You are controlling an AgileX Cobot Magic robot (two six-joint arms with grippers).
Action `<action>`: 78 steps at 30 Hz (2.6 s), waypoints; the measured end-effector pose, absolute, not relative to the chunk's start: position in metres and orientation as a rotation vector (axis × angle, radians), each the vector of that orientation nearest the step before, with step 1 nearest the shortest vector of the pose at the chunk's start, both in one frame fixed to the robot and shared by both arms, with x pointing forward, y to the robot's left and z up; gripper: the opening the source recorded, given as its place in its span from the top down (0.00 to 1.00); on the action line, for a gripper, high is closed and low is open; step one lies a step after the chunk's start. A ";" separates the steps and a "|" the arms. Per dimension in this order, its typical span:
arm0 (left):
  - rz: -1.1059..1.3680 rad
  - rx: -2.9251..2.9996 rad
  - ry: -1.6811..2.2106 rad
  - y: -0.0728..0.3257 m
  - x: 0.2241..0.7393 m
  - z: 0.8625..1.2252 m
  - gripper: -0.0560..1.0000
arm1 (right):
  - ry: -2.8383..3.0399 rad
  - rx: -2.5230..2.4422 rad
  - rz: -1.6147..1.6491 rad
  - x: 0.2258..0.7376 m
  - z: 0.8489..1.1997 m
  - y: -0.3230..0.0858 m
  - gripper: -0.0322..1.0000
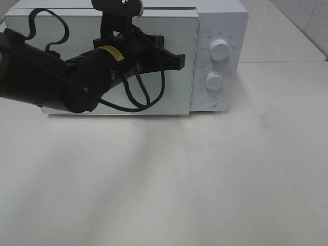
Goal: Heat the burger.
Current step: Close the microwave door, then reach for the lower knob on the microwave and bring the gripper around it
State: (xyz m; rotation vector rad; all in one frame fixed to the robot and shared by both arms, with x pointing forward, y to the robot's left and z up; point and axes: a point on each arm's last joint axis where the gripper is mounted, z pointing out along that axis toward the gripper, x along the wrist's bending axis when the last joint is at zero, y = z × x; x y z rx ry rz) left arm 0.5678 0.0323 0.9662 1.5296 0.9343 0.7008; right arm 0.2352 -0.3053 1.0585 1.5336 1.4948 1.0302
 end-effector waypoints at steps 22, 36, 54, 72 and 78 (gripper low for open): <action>0.577 1.653 1.059 0.022 0.572 0.974 0.95 | 1.495 1.534 1.030 0.235 1.058 -0.305 0.24; 0.353 1.928 1.138 0.051 0.521 0.975 0.32 | 1.495 1.534 1.030 0.235 1.058 -0.305 0.24; 0.128 2.365 1.056 0.081 0.470 1.005 0.02 | 1.495 1.534 1.030 0.235 1.058 -0.305 0.24; 0.228 2.309 1.576 0.191 0.480 1.047 0.01 | 1.495 1.534 1.030 0.235 1.058 -0.305 0.24; 0.212 2.260 1.791 0.244 0.477 1.056 0.01 | 1.495 1.534 1.030 0.235 1.058 -0.305 0.24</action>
